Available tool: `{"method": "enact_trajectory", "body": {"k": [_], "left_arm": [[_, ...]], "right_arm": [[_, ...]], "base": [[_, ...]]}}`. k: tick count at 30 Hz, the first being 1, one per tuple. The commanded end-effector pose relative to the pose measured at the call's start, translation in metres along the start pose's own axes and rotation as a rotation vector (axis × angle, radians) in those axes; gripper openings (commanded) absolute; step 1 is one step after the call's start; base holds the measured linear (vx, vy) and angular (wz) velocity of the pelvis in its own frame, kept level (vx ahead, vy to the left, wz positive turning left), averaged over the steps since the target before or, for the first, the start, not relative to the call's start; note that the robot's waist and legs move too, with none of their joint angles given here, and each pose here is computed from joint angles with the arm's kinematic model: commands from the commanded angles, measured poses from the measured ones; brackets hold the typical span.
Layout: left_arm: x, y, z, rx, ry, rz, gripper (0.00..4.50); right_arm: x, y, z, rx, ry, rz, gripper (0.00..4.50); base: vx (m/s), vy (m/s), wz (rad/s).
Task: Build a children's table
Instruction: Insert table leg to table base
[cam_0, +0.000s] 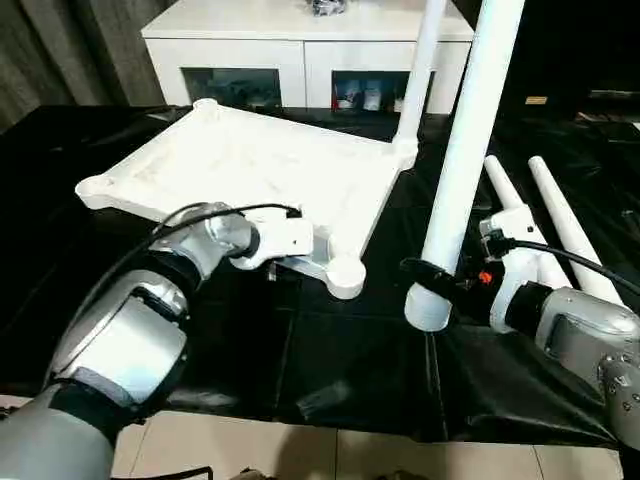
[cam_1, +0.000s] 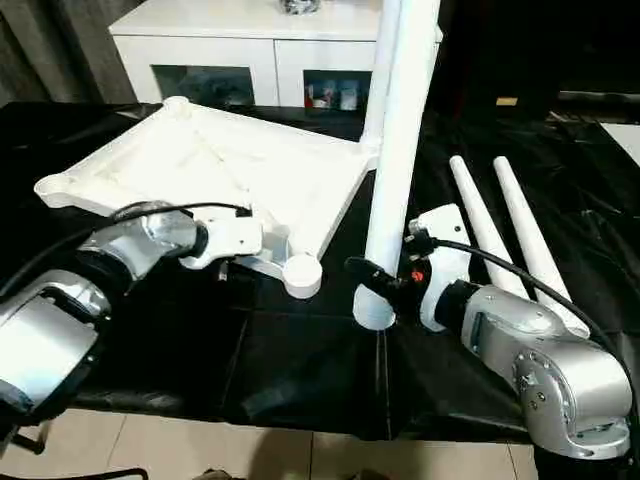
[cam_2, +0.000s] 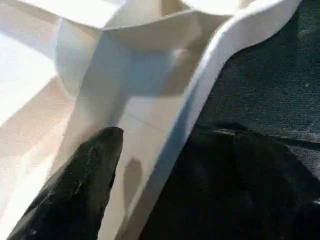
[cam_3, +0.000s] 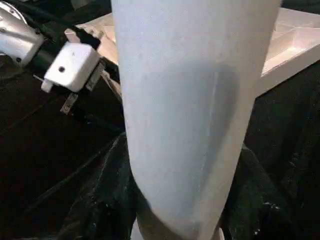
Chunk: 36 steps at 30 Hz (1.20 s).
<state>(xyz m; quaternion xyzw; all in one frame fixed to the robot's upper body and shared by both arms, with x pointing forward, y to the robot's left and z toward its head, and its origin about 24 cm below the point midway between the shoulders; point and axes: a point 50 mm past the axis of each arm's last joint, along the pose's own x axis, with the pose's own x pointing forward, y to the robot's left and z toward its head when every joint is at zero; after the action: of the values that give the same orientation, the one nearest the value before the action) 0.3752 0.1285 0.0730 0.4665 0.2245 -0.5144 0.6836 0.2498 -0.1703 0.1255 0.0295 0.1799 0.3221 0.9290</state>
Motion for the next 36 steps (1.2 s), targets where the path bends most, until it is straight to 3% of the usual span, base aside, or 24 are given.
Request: {"method": "enact_trajectory", "body": {"k": [1, 10, 15, 24, 29, 30, 36], "left_arm": [[0.001, -0.005, -0.005, -0.006, 0.03, -0.053, 3.82], [-0.002, -0.016, -0.01, -0.05, 0.063, -0.276, 3.13], [-0.005, -0.017, -0.009, -0.011, 0.099, -0.351, 2.78], [-0.005, -0.014, -0.005, 0.031, 0.095, -0.324, 2.07], [-0.004, -0.013, 0.004, -0.067, -0.01, -0.334, 1.61], [-0.003, -0.013, 0.008, -0.134, -0.058, -0.334, 1.42], [0.004, -0.019, 0.003, -0.226, -0.06, -0.316, 0.94]], "right_arm": [[-0.001, 0.004, 0.007, -0.028, -0.011, 0.022, 1.86], [0.002, 0.003, 0.008, -0.041, -0.01, 0.029, 1.86], [0.004, 0.0, 0.01, -0.056, -0.015, 0.026, 1.86], [0.013, -0.001, 0.009, -0.073, -0.025, 0.033, 1.86], [0.02, 0.0, 0.008, -0.074, -0.038, 0.045, 1.86], [0.022, 0.0, 0.006, -0.074, -0.042, 0.049, 1.86], [0.029, 0.001, 0.003, -0.07, -0.052, 0.053, 1.86]], "base": [[0.0, 0.0, 0.0], [0.0, 0.0, 0.0], [0.0, 0.0, 0.0], [0.0, 0.0, 0.0], [0.0, 0.0, 0.0], [0.0, 0.0, 0.0], [0.0, 0.0, 0.0]]}}
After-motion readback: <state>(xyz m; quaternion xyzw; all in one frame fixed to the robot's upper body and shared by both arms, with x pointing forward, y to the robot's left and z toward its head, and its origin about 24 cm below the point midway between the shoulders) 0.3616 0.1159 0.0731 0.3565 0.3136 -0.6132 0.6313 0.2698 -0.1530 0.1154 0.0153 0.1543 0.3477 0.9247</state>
